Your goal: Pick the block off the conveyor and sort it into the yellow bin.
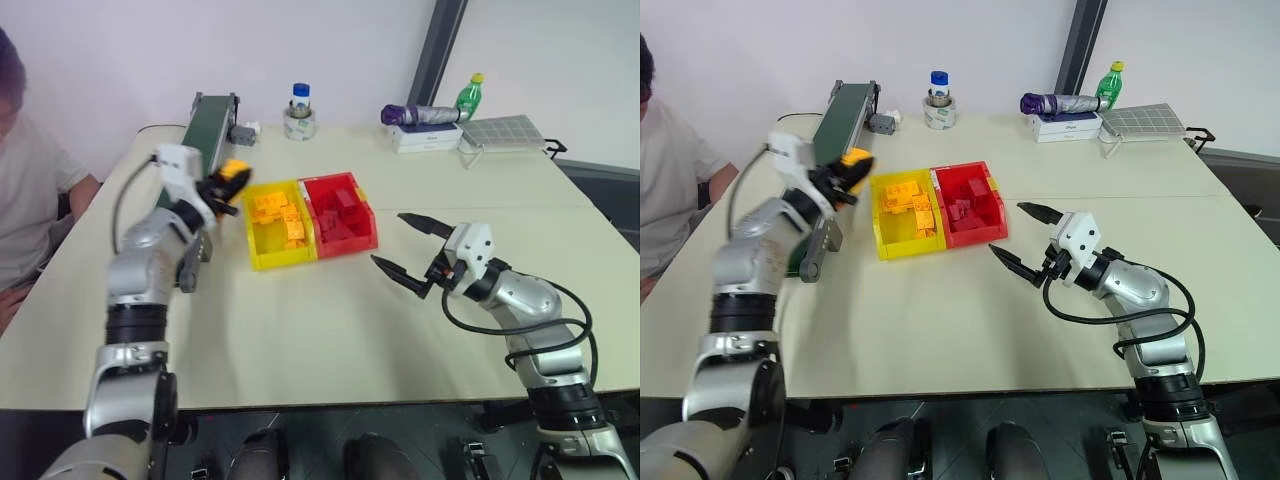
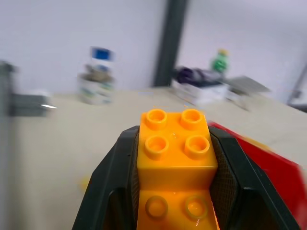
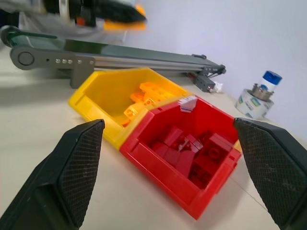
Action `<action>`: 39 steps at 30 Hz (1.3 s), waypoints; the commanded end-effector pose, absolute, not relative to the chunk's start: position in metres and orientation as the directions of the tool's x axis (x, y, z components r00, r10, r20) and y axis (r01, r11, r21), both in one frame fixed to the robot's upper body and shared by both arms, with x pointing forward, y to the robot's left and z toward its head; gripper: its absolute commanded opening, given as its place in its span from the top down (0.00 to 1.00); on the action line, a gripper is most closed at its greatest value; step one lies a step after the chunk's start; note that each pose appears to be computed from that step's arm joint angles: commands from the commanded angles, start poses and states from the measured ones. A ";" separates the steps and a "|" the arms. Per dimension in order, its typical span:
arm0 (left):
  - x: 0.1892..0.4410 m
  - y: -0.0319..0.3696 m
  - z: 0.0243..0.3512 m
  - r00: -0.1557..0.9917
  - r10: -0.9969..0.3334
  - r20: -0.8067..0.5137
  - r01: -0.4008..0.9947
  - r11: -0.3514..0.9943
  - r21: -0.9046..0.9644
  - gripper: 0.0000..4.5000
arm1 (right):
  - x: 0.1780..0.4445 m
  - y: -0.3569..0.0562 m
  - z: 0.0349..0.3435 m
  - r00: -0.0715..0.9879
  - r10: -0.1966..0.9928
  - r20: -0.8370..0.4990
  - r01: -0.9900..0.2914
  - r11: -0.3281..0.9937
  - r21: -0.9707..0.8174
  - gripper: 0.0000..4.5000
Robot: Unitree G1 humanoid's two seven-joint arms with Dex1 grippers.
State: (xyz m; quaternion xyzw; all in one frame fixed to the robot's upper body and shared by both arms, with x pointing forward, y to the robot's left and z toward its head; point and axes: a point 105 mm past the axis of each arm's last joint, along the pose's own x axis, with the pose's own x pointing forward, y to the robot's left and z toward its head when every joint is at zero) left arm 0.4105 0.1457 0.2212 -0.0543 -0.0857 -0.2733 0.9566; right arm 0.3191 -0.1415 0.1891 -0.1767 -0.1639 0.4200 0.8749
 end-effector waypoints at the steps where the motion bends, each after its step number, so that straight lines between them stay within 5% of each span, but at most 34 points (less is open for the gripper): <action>1: 0.411 0.130 0.225 0.852 -0.478 0.214 0.486 0.874 0.017 0.70 | 0.318 -0.141 0.203 0.584 0.791 0.182 -0.647 0.589 -0.484 0.00; 14: 0.424 0.134 0.216 0.897 -0.379 0.227 0.403 0.912 -0.071 0.70 | 0.309 -0.146 0.198 0.611 0.774 0.168 -0.628 0.603 -0.493 0.00; 15: 0.423 0.134 0.219 0.893 -0.383 0.236 0.408 0.911 -0.066 0.47 | 0.309 -0.146 0.198 0.612 0.773 0.167 -0.627 0.603 -0.494 0.00; 20: 0.418 0.138 0.231 0.874 -0.391 0.287 0.426 0.902 -0.066 0.01 | 0.310 -0.146 0.198 0.609 0.776 0.166 -0.629 0.599 -0.495 0.00; 26: 0.397 0.171 0.240 0.856 -0.419 0.301 0.475 0.869 -0.141 0.01 | 0.312 -0.145 0.198 0.601 0.782 0.164 -0.636 0.592 -0.495 0.00; 39: 0.329 0.216 0.220 0.804 -0.580 0.131 0.575 0.815 0.080 0.01 | 0.316 -0.143 0.197 0.578 0.802 0.151 -0.659 0.568 -0.492 0.00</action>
